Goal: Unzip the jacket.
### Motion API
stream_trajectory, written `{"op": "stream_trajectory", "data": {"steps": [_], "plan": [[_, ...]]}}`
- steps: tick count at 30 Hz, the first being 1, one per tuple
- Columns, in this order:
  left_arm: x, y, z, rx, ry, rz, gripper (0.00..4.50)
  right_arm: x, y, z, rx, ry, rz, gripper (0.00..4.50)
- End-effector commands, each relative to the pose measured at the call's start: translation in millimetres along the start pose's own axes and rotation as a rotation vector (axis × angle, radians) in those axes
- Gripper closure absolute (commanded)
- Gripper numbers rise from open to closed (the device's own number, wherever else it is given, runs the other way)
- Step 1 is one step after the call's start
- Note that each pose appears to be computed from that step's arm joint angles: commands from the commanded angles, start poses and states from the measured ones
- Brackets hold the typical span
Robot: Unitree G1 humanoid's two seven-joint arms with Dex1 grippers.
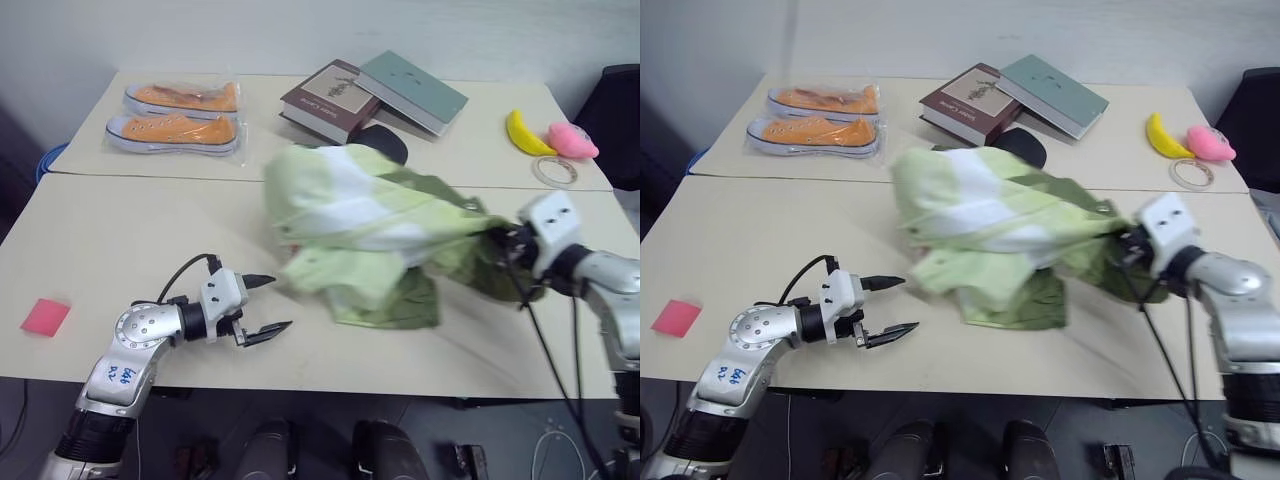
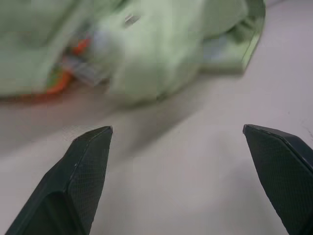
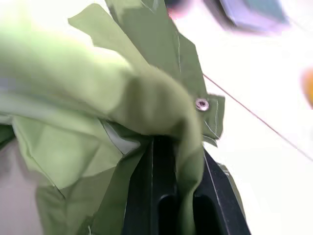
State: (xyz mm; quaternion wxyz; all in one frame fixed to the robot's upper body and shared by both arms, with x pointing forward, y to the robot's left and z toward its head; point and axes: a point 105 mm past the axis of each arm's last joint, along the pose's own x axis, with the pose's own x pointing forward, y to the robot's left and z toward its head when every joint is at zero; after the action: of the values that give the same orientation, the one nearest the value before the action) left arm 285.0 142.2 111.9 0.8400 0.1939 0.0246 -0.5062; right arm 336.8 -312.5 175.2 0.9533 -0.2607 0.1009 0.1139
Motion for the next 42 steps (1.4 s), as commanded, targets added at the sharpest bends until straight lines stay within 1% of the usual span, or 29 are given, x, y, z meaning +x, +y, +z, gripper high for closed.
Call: {"op": "stream_trajectory", "data": {"steps": [1,4,7,10,13,16,18,20,22,23,24,25,27,28,30,32,34,35,37,41,42], "plan": [[5.4,1.9,7.6,0.050,-0.024,-0.002,0.00,-13.3,-21.9,-24.0,0.013,0.094,-0.101,4.48],[11.3,6.6,12.8,0.073,-0.043,0.008,0.00,-18.1,-20.7,-47.3,0.079,0.166,-0.140,4.48],[21.0,10.0,20.3,0.093,-0.076,0.010,0.00,-21.5,-7.3,-64.7,0.115,0.224,-0.115,4.48],[34.6,13.4,28.1,0.114,-0.107,0.014,0.00,-24.2,-3.6,-70.7,0.126,0.244,-0.125,4.48],[56.2,10.2,40.0,0.116,-0.155,-0.029,0.00,-25.5,-6.5,-71.1,0.130,0.237,-0.145,4.48],[76.9,5.0,44.7,0.136,-0.153,-0.086,0.00,-24.3,-7.3,-64.0,0.142,0.194,-0.145,4.48],[89.8,3.7,47.3,0.151,-0.160,-0.097,0.00,-22.5,-6.2,-51.6,0.152,0.118,-0.136,4.48],[99.0,-3.9,48.2,0.176,-0.163,-0.140,0.00,-22.4,-5.2,-40.1,0.176,0.046,-0.130,4.48],[107.7,-11.3,47.1,0.215,-0.154,-0.173,0.00,-24.0,0.7,-36.0,0.191,0.028,-0.089,4.01],[112.1,-13.5,47.4,0.218,-0.159,-0.177,0.00,-25.3,6.4,-35.8,0.192,0.029,-0.051,3.85],[115.3,-15.6,47.8,0.216,-0.165,-0.184,0.00,-26.3,8.5,-33.5,0.180,0.011,-0.040,3.41],[118.3,-18.5,47.6,0.220,-0.165,-0.196,0.00,-27.9,8.6,-32.0,0.176,-0.004,-0.044,3.17],[125.0,-23.7,49.1,0.216,-0.175,-0.215,0.00,-33.5,3.9,-27.4,0.156,-0.056,-0.071,2.43],[128.5,-24.7,49.9,0.222,-0.176,-0.214,0.00,-37.4,1.5,-26.3,0.150,-0.075,-0.081,2.22],[135.6,-25.4,51.6,0.227,-0.177,-0.206,0.00,-46.8,-2.3,-25.2,0.129,-0.107,-0.089,1.56],[145.9,-19.5,51.0,0.226,-0.163,-0.150,0.00,-62.0,-3.3,-15.4,0.100,-0.206,-0.061,0.92],[153.7,-12.2,49.5,0.241,-0.143,-0.088,0.00,-77.8,-1.5,-3.4,0.063,-0.318,-0.028,0.19],[157.3,-8.3,48.1,0.236,-0.134,-0.059,0.00,-87.6,0.0,4.3,0.048,-0.381,-0.011,0.09],[161.9,-1.8,44.9,0.230,-0.121,-0.009,0.00,-100.3,2.1,13.2,0.035,-0.443,0.003,0.09],[162.5,-5.2,41.9,0.211,-0.136,-0.028,0.84,-101.0,17.5,19.7,0.039,-0.460,0.071,0.00],[157.9,-4.9,41.9,0.213,-0.137,-0.037,1.21,-97.2,29.3,21.8,0.032,-0.463,0.117,0.00]]}}
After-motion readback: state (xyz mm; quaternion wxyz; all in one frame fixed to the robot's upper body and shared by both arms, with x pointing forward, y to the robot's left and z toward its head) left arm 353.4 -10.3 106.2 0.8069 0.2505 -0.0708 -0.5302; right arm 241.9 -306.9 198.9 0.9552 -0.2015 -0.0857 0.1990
